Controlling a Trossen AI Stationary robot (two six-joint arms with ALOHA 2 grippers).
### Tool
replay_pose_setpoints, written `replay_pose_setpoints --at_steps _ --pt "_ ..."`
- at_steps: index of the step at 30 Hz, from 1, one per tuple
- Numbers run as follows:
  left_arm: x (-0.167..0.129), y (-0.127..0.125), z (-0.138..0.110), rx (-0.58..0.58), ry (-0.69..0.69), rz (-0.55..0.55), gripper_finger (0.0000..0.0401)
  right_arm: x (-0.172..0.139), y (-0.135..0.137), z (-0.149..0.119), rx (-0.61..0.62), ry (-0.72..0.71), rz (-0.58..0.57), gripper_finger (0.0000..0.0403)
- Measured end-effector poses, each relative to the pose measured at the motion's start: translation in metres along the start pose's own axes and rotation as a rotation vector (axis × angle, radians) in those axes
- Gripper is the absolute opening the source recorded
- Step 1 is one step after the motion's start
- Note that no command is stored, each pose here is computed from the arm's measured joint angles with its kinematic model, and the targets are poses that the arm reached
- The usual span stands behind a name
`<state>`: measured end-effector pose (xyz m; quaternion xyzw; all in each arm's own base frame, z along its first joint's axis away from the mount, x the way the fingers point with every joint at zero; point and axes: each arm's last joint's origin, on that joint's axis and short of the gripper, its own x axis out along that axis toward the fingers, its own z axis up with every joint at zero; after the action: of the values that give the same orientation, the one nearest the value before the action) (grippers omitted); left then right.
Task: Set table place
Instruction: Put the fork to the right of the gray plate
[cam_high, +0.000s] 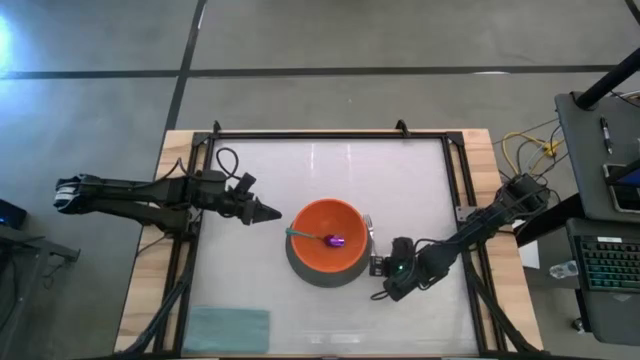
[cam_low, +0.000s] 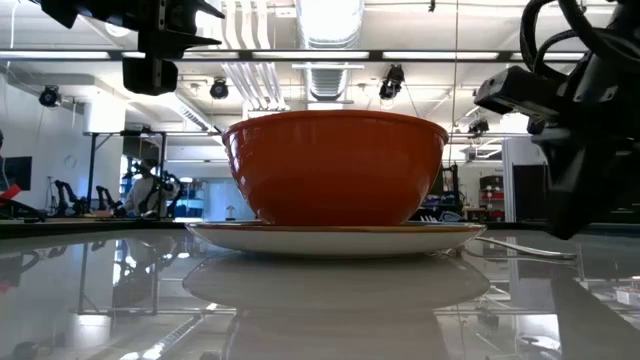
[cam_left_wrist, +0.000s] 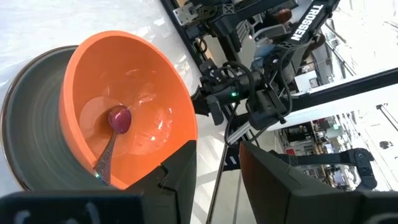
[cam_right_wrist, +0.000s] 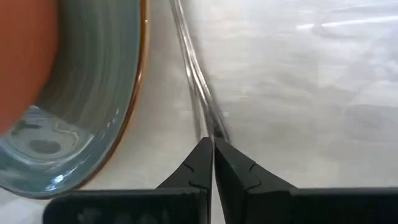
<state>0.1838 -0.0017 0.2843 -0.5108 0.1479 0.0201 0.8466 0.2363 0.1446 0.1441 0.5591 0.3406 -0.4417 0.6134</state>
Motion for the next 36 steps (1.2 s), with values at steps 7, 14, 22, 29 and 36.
replay_pose_setpoints --at_steps 7,14,22,29,36 --pt "0.000 0.000 0.000 0.007 0.000 0.000 0.0108 0.006 -0.004 0.000 -0.012 -0.010 -0.054 0.0009" --pt "0.000 0.000 0.000 0.002 -0.001 -0.001 0.0108 0.015 -0.005 -0.007 -0.024 -0.004 -0.074 0.0009" --pt "0.000 0.000 0.000 0.000 -0.002 -0.003 0.0108 0.012 0.001 -0.010 -0.052 0.018 -0.047 0.0009" --pt "0.000 -0.001 0.000 -0.001 -0.005 -0.006 0.0108 0.012 0.003 -0.011 -0.053 0.027 -0.037 0.0009" --pt "0.000 -0.001 0.000 -0.003 -0.005 -0.007 0.0108 0.012 0.005 -0.010 -0.044 -0.009 -0.005 0.0009"
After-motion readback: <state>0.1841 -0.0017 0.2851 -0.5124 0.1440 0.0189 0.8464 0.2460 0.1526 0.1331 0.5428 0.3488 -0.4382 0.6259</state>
